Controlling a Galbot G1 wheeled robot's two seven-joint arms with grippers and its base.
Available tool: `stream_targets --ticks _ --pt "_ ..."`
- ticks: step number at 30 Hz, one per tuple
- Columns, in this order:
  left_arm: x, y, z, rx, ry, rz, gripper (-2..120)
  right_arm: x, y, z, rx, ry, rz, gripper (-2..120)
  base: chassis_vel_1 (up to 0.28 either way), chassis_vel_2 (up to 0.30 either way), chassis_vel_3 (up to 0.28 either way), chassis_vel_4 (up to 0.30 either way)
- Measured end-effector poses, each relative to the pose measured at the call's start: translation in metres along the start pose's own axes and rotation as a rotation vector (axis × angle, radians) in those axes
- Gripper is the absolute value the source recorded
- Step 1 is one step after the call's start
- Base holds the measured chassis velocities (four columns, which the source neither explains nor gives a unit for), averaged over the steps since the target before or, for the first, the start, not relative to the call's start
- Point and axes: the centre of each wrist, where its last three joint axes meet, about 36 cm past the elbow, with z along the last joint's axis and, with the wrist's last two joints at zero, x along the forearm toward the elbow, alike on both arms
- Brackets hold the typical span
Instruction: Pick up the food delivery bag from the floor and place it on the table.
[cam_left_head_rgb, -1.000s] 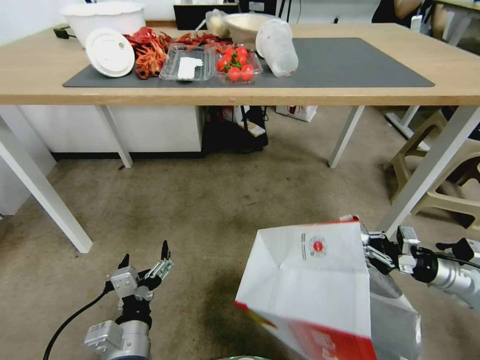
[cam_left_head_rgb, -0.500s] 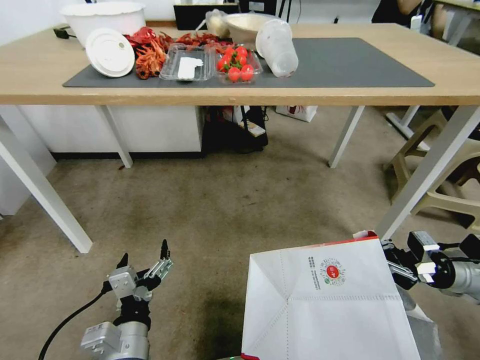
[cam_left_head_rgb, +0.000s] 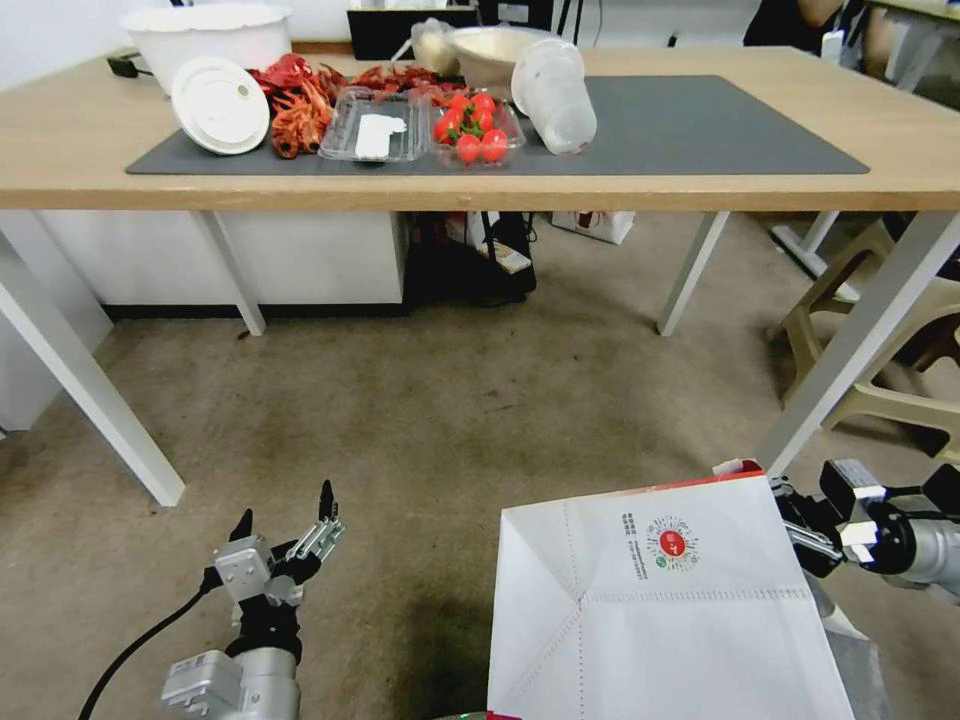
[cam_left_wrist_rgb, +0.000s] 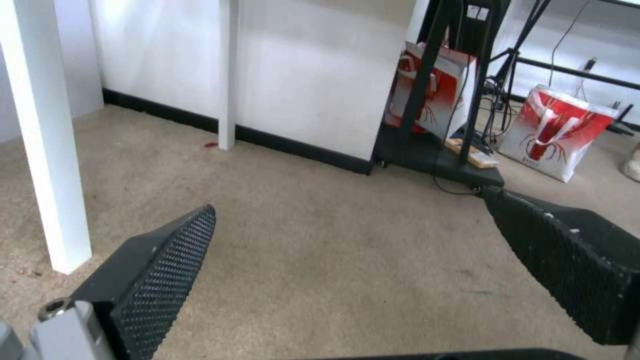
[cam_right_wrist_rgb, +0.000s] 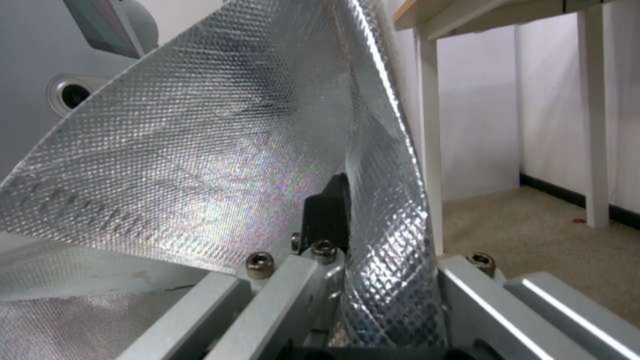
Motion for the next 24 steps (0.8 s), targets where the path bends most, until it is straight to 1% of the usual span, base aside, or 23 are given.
stream_targets --ticks 2,5,11,12,24 --pt "-0.001 0.001 -0.001 -0.017 -0.012 0.003 100 0.0 0.001 0.002 -0.001 -0.004 0.0 0 0.0 0.0 0.0 0.0" --pt "-0.001 0.001 -0.002 -0.016 -0.017 0.007 100 -0.001 0.001 0.002 0.0 -0.004 -0.001 0 0.0 0.0 0.0 0.0" --pt "-0.001 0.0 -0.006 -0.011 -0.014 0.015 100 -0.001 0.001 0.002 0.001 -0.003 -0.003 0 0.0 0.0 0.0 0.0" --pt "0.0 0.001 -0.007 -0.012 -0.004 0.024 100 -0.003 0.001 0.001 0.003 -0.002 -0.007 0 0.0 0.0 0.0 0.0" --pt "-0.002 0.001 -0.009 -0.021 0.0 0.045 100 -0.011 0.005 0.001 0.018 -0.006 -0.017 0 0.0 0.0 0.0 0.0"
